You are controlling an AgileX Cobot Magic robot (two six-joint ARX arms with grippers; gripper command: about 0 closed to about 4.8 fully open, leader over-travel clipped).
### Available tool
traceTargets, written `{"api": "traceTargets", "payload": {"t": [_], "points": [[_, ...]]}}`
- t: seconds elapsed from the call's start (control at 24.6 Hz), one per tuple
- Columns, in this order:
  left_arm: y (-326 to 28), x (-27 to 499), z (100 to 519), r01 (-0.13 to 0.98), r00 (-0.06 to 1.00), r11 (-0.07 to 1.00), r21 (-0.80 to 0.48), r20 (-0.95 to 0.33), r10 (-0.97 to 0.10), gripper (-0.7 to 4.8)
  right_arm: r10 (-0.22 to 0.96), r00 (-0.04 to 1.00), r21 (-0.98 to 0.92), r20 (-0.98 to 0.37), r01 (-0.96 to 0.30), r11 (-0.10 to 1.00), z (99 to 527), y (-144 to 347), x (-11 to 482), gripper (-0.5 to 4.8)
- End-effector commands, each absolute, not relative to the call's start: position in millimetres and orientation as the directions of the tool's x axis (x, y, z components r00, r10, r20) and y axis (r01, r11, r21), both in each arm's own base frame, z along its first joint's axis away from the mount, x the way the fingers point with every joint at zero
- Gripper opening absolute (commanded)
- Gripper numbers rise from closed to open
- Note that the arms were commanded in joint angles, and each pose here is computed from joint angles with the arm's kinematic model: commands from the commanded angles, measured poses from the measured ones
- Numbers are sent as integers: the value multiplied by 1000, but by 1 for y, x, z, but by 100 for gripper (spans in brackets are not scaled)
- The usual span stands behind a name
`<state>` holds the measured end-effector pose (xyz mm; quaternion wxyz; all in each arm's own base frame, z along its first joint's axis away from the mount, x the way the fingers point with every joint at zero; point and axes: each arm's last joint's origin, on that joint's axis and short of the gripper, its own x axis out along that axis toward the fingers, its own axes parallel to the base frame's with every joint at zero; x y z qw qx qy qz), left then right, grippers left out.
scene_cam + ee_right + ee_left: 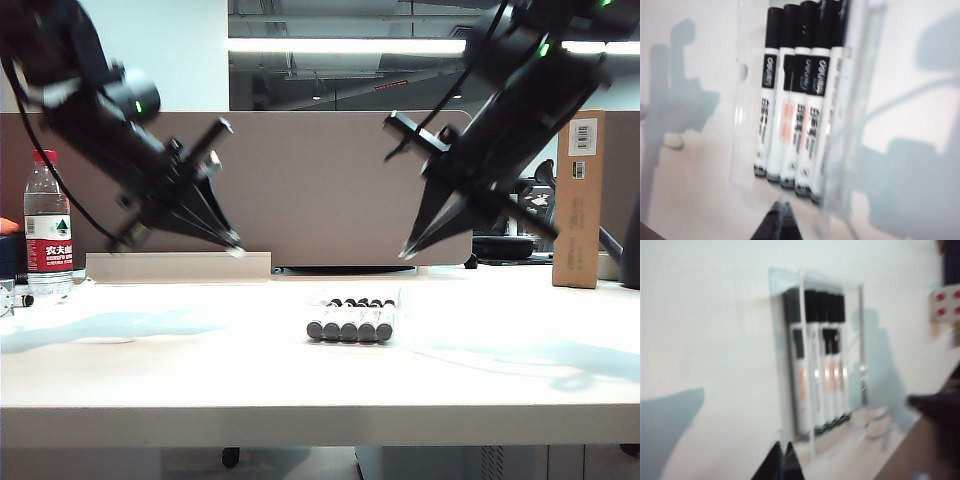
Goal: Pick up the markers scattered on the table and put them into the packaging box, making sure the markers fit the shape of the box's grooves.
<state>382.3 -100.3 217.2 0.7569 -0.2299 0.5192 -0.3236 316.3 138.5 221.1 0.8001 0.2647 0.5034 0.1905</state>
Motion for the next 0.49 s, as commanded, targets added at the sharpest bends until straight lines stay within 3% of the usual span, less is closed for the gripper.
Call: {"api": "traceTargets", "payload": {"t": [0.04, 0.24, 0.33, 0.49], "points": [[-95, 357, 250, 379, 303, 779, -499, -729, -614, -6, 546, 467, 550, -695, -144, 823, 244, 133, 302, -3], [-81, 298, 295, 417, 459, 837, -356, -712, -531, -6, 506, 559, 515, -656, -159, 843, 263, 112, 257, -3], [-76, 251, 305, 458, 500, 829, -320, -679, -538, -6, 496, 637, 475, -590, -223, 851, 271, 98, 224, -3], [-66, 192, 319, 462, 651, 863, -205, -583, -486, -6, 442, 771, 443, -459, -233, 866, 280, 79, 187, -3]]}}
